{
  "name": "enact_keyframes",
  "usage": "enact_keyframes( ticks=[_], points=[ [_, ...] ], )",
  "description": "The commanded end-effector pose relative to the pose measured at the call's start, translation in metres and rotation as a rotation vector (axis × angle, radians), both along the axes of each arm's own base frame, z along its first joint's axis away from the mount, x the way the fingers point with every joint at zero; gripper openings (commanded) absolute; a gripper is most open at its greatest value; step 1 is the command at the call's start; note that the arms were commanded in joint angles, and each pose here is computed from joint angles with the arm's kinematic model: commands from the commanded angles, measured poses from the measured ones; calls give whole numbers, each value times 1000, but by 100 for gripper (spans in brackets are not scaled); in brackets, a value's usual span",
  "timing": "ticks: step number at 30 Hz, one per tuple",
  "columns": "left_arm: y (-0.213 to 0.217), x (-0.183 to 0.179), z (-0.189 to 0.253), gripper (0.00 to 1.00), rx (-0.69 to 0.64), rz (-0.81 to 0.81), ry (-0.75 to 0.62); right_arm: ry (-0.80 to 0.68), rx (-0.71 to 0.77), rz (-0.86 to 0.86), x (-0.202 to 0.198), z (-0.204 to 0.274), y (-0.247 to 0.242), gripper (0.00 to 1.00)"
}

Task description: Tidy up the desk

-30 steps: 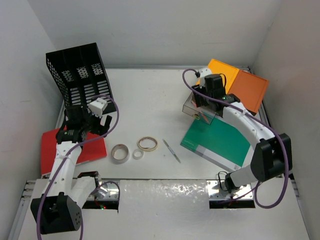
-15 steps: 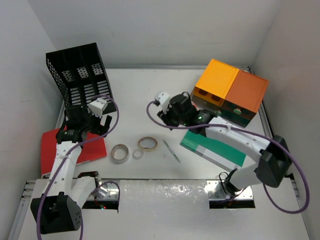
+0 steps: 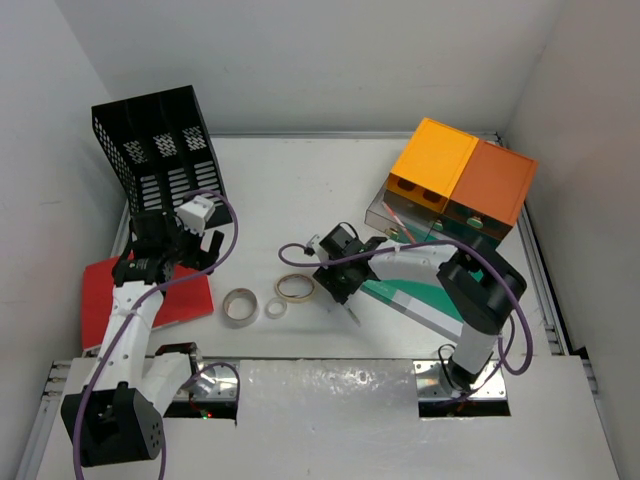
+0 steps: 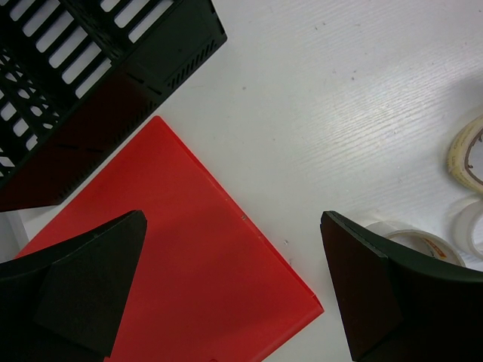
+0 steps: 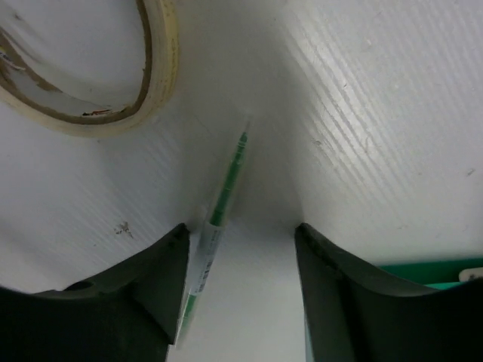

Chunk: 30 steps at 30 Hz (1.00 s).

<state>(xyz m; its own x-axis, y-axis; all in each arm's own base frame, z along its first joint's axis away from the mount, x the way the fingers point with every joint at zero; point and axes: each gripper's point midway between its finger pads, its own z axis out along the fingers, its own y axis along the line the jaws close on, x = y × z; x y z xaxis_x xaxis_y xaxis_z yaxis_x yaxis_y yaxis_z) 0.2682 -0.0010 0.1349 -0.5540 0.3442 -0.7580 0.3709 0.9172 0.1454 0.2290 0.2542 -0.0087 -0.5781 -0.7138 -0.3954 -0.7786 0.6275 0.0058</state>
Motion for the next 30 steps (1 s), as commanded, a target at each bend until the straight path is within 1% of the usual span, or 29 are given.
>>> enact_keyframes(
  ticks=[1,4,5,6,7,8,10,13,14,16,17,19,20,21,22,23,25,26,28,29,30],
  points=[
    [1,6,3,100,0,11,-29,20,33,-32,-5,-5,10,54],
    [2,6,3,100,1,12,-28,2,-43,-48,-8,-14,0,45],
    [2,6,3,100,1,12,-26,-1,-60,-43,-9,-15,-1,34],
    [2,6,3,100,1,12,-28,-6,-82,-40,-10,-16,-4,27],
    [2,6,3,100,1,12,-29,-6,-88,-35,-12,-17,-4,16],
    [1,6,3,100,1,11,-29,-6,-90,-31,-13,-16,-4,0],
    [1,6,3,100,0,9,-29,-33,-98,-64,-9,-11,-8,0],
    [2,6,3,100,1,12,-31,-141,-32,-145,9,21,-3,0],
    [2,5,3,100,2,11,-29,-206,65,-160,18,47,9,0],
    [1,6,3,100,0,9,-29,-250,200,-127,23,79,29,0],
    [1,6,3,100,0,11,-29,-293,288,-80,28,103,45,0],
    [1,6,3,99,-1,10,-28,-362,447,29,25,155,64,0],
    [1,6,3,100,0,11,-29,-413,533,113,23,182,77,0],
    [1,6,3,99,1,10,-28,-500,588,116,25,217,74,0],
    [1,6,3,100,3,5,-30,-561,591,100,31,233,68,0],
    [1,6,3,100,3,7,-30,-706,508,21,54,256,47,0],
    [1,6,3,100,2,8,-31,-874,372,-128,81,282,10,0],
    [1,6,2,99,2,6,-30,-1014,203,-252,101,300,-28,0],
    [0,6,3,100,-1,2,-34,-1083,1,-351,129,298,-68,0],
    [0,6,3,100,-3,0,-32,-1075,-66,-358,141,299,-81,0],
    [-1,7,4,100,-5,-2,-36,-1013,-120,-356,153,279,-87,0]
  ],
)
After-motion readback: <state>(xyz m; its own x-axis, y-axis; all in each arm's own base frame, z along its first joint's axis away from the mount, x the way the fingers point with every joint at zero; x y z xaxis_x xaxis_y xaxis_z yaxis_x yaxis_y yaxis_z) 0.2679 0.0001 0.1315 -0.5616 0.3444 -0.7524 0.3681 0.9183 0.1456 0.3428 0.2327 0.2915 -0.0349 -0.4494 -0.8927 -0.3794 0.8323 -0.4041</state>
